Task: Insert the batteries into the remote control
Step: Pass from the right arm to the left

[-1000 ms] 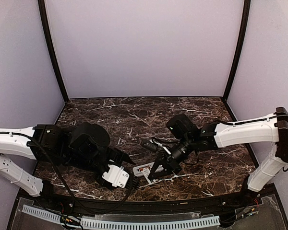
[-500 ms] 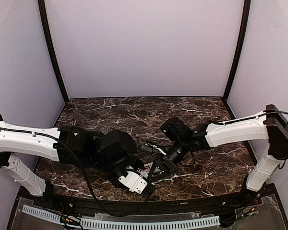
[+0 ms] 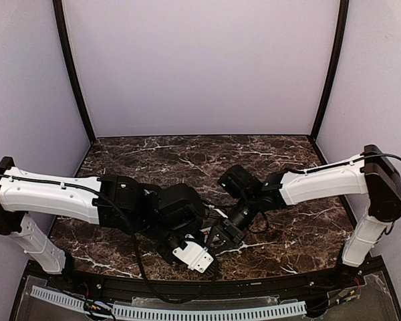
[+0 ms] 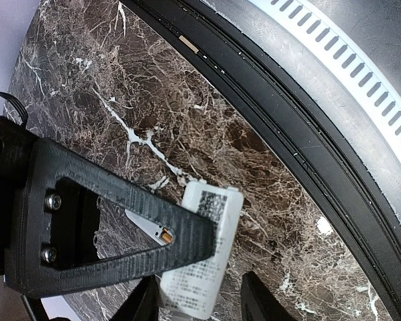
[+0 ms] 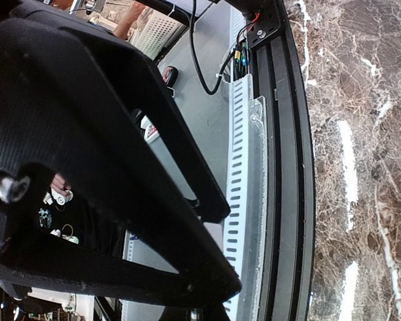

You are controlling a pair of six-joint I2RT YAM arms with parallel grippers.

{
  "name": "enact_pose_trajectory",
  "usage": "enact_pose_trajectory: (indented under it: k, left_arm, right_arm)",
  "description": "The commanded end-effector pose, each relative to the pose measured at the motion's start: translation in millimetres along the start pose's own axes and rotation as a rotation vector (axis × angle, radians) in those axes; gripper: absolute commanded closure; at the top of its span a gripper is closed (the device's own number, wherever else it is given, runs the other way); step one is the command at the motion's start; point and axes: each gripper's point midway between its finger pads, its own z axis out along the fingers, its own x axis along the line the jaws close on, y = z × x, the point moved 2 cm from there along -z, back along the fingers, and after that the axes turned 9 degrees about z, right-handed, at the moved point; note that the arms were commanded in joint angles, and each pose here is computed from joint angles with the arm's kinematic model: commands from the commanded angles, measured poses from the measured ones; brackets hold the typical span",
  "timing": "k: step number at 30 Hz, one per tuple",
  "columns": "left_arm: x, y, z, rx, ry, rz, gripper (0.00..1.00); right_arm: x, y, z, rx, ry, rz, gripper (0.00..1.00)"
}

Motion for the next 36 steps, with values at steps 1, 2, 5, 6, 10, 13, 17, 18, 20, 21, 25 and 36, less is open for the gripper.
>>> enact_pose_trajectory:
  k: [1, 2, 5, 6, 10, 13, 17, 18, 20, 21, 25, 36]
  left_arm:
    - [-6, 1, -5, -0.021, -0.051, -0.012, 0.59]
    - [-6, 1, -4, -0.022, -0.055, -0.012, 0.60]
    - [-7, 3, -4, -0.029, -0.062, -0.011, 0.65]
    - [-7, 3, -4, -0.030, -0.063, -0.010, 0.66]
    - [-8, 4, -4, -0.036, -0.065, -0.003, 0.69]
    - [-7, 4, -4, -0.041, -0.063, -0.001, 0.70]
    - [-7, 6, -7, -0.053, -0.058, -0.015, 0.79]
    - [-7, 5, -7, -0.051, -0.056, -0.020, 0.81]
    - [-8, 3, -7, -0.042, -0.056, -0.042, 0.84]
    - [-8, 2, -7, -0.042, -0.056, -0.073, 0.85]
    - [-6, -4, -9, -0.073, -0.055, -0.233, 0.90]
    - [3, -57, 2, 0.037, 0.145, -0.701, 0.99]
  right_arm:
    - [6, 2, 5, 0.023, 0.028, -0.021, 1.00]
    - [6, 2, 6, 0.026, 0.033, -0.022, 1.00]
    - [5, 1, 7, 0.032, 0.040, -0.017, 1.00]
    - [6, 1, 7, 0.034, 0.042, -0.016, 1.00]
    - [5, 1, 8, 0.040, 0.053, -0.013, 1.00]
    - [4, 1, 8, 0.043, 0.058, -0.009, 1.00]
    - [6, 2, 7, 0.042, 0.066, -0.020, 1.00]
    - [7, 2, 6, 0.039, 0.065, -0.021, 1.00]
    - [4, 4, 0, 0.021, 0.054, -0.014, 0.93]
    - [2, 6, -5, 0.006, 0.049, -0.011, 0.86]
    - [-5, 10, -30, -0.078, 0.009, -0.001, 0.58]
    - [-50, 16, -128, -0.466, -0.213, 0.105, 0.42]
